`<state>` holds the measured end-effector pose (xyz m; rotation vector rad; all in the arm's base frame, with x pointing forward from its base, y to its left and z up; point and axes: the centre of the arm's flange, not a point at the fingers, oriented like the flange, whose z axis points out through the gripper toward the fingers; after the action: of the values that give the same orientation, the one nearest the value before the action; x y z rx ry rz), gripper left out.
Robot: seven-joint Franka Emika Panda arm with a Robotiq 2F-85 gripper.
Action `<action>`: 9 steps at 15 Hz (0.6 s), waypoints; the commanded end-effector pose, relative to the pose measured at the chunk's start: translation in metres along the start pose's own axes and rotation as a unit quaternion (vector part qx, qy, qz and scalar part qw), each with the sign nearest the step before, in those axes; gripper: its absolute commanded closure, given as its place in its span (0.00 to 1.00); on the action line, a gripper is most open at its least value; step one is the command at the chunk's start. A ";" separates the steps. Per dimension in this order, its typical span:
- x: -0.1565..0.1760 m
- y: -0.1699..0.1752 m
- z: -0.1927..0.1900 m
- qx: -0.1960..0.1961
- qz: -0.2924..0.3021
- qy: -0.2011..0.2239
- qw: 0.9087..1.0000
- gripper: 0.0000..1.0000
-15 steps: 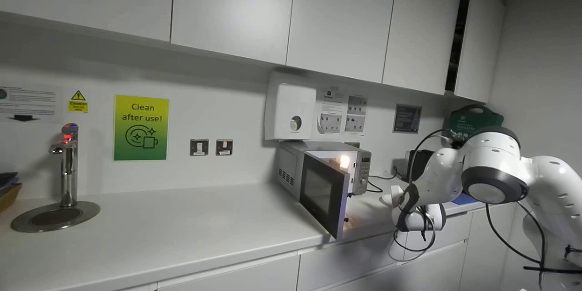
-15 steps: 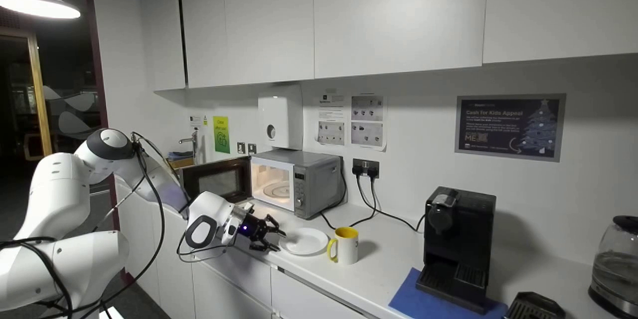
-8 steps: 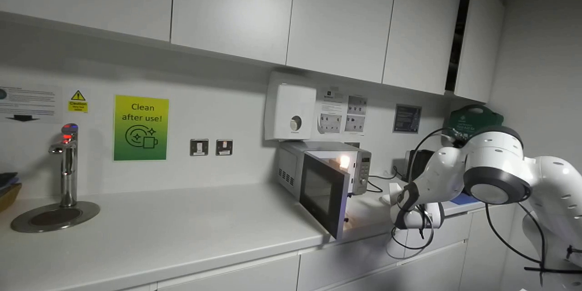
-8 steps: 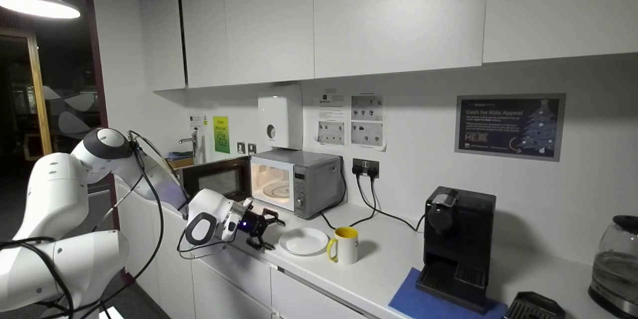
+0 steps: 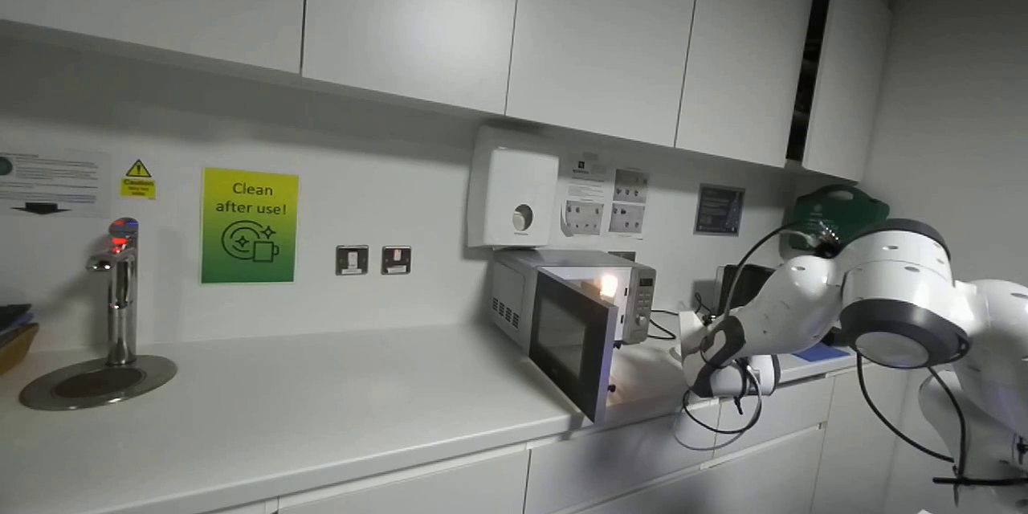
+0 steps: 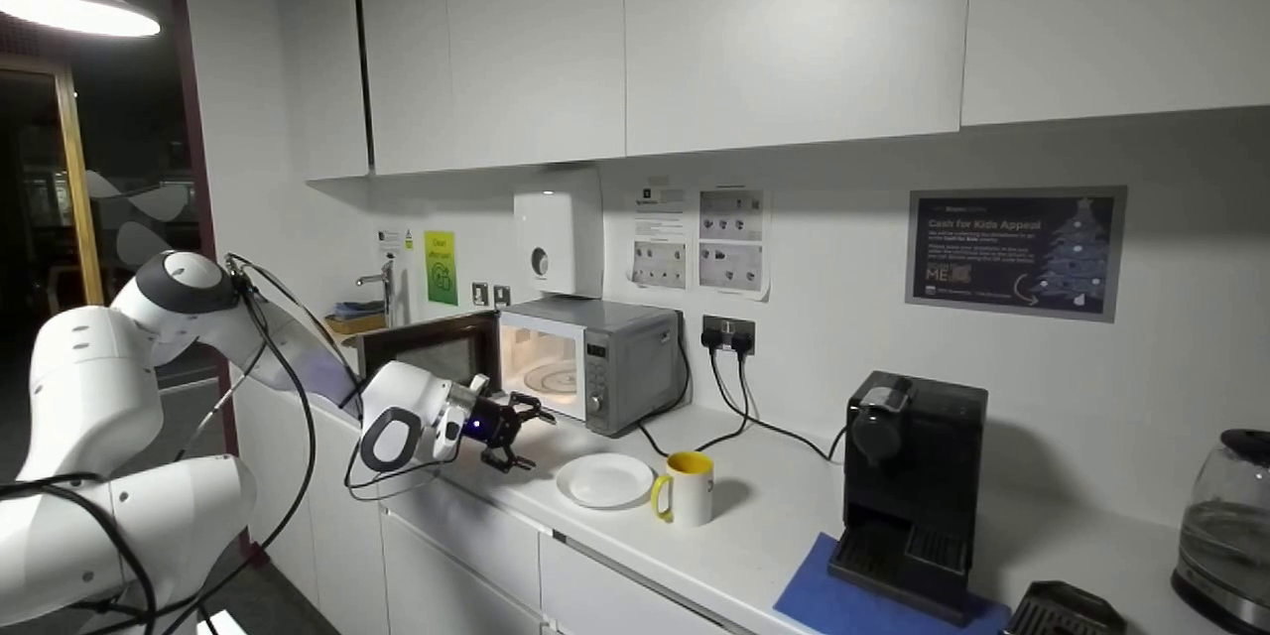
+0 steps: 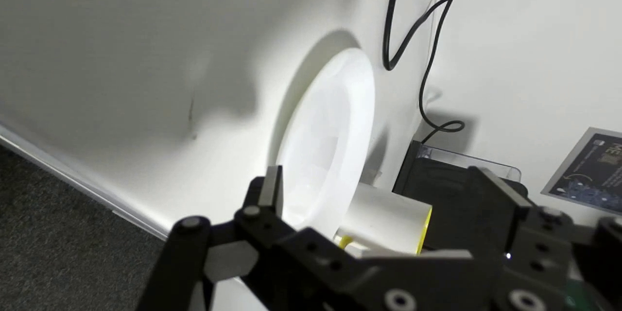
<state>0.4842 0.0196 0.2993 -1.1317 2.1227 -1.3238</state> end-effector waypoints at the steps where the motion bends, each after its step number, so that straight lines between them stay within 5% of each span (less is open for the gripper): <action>1: 0.020 -0.004 -0.010 0.005 0.009 -0.026 1.000 0.01; 9: 0.023 -0.031 -0.040 0.001 -0.027 -0.035 0.999 0.00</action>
<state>0.4755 0.0315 0.3297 -1.1695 2.0578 -1.3155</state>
